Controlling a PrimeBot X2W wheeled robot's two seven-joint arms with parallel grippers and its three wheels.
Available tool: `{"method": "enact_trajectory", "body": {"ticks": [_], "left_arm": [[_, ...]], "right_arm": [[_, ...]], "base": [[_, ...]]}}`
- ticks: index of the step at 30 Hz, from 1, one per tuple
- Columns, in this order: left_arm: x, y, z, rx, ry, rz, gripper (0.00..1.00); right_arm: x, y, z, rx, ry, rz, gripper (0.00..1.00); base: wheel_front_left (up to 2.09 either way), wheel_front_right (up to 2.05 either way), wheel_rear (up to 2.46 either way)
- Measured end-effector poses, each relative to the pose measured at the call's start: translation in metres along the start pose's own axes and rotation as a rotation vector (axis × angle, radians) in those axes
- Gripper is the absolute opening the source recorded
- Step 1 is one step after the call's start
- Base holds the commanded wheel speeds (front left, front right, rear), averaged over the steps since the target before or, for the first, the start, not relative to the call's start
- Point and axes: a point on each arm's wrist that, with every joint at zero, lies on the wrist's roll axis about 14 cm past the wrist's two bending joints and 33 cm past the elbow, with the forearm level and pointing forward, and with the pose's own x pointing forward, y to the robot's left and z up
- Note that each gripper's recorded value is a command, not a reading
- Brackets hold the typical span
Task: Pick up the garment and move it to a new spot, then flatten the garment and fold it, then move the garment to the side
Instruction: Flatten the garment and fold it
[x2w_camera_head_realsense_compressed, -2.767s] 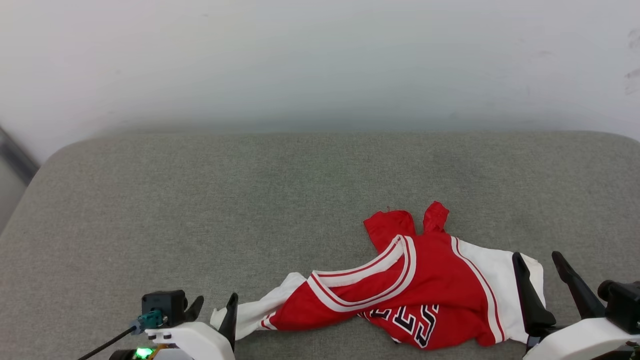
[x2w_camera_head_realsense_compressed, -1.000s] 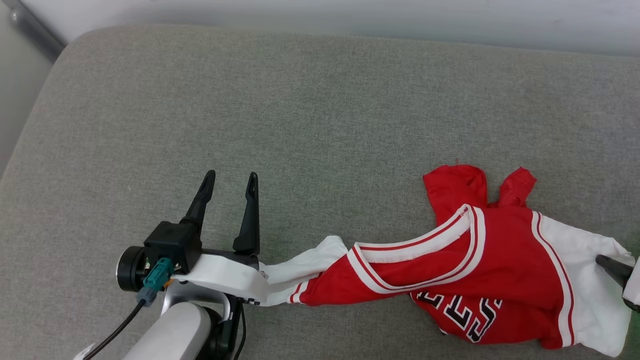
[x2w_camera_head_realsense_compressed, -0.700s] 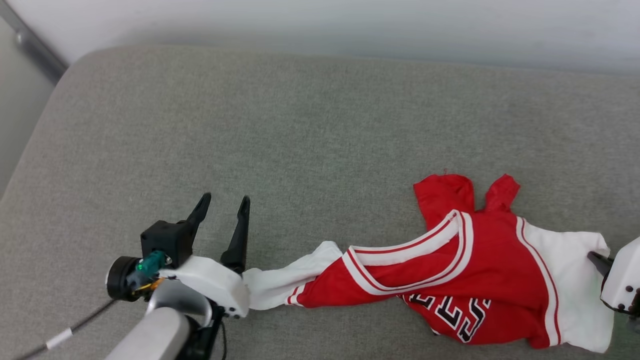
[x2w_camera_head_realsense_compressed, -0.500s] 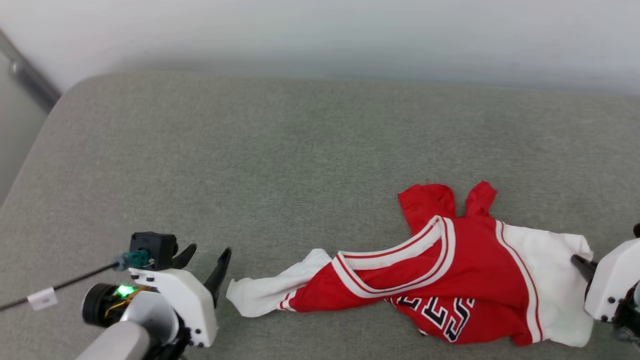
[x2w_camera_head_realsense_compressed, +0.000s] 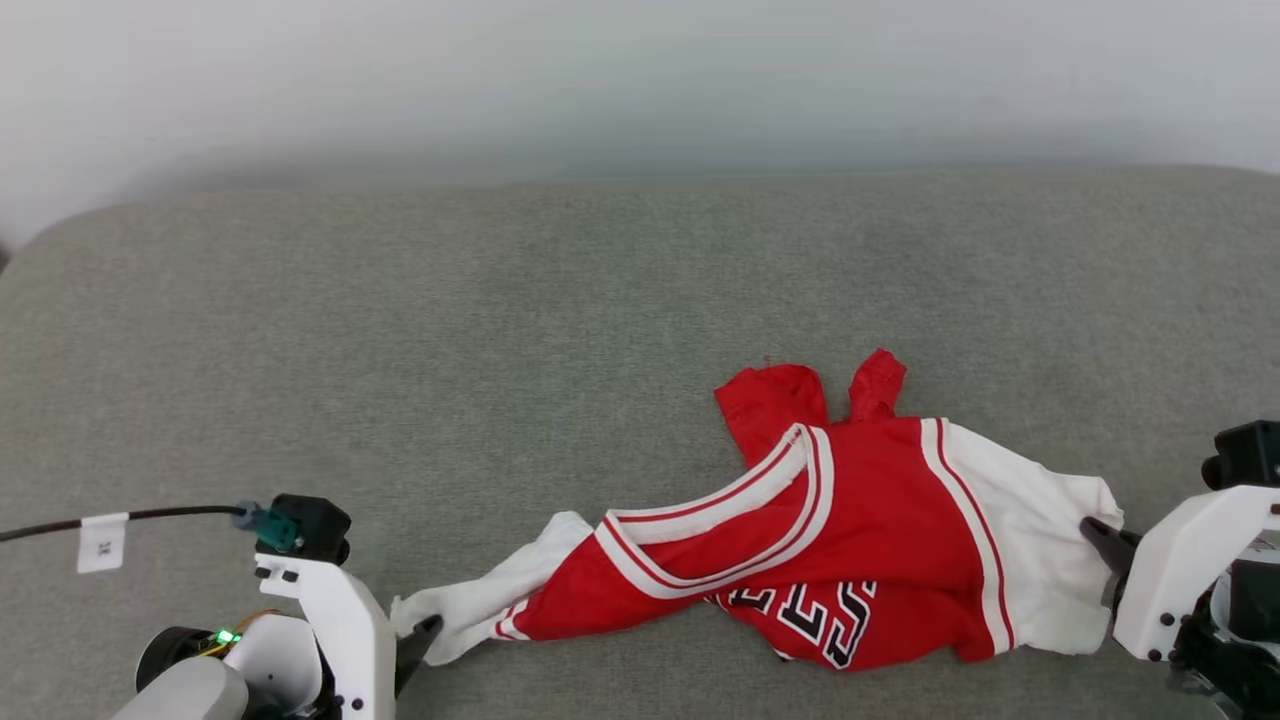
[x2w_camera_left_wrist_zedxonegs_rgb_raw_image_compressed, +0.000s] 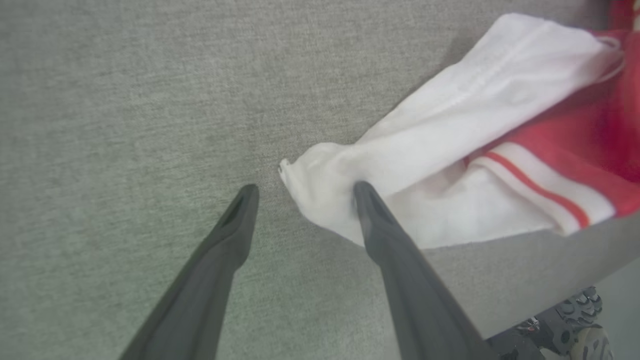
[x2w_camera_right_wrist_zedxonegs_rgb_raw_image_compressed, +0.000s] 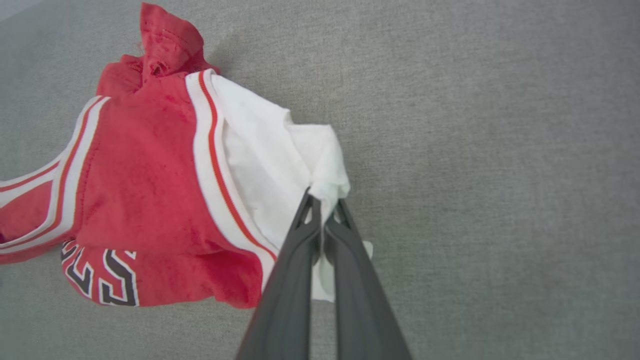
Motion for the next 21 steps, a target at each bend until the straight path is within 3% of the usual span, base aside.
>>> {"method": "enact_trajectory", "body": {"ticks": [7, 8, 9, 10, 18, 20, 21], "left_arm": [[0.023, -0.014, -0.022, 0.056, 0.207, -0.046, 1.00], [0.025, -0.017, -0.023, 0.057, 0.226, -0.057, 0.49], [0.026, -0.019, -0.024, 0.061, 0.238, -0.061, 0.29], [0.027, -0.020, -0.024, 0.063, 0.242, -0.062, 0.00], [0.027, -0.022, -0.012, 0.083, 0.157, -0.043, 0.00], [0.024, -0.021, -0.001, 0.094, 0.100, -0.028, 0.00], [0.013, -0.016, 0.038, 0.122, -0.051, 0.015, 0.00]], "right_arm": [[0.003, -0.006, -0.003, 0.016, -0.004, -0.011, 0.00], [0.003, -0.008, -0.003, 0.019, -0.004, -0.016, 0.00], [0.003, -0.010, -0.003, 0.019, -0.008, -0.020, 0.00], [0.003, -0.011, -0.002, 0.017, -0.012, -0.024, 0.00], [-0.004, -0.012, 0.012, -0.009, -0.075, -0.020, 0.00], [-0.007, -0.011, 0.018, -0.019, -0.103, -0.018, 0.00], [-0.016, -0.013, 0.035, -0.045, -0.168, -0.025, 0.00]], "base": [[0.00, 0.00, 0.00], [0.00, 0.00, 0.00], [0.00, 0.00, 0.00], [0.00, 0.00, 0.00], [0.00, 0.00, 0.00], [0.00, 0.00, 0.00], [0.00, 0.00, 0.00]]}}
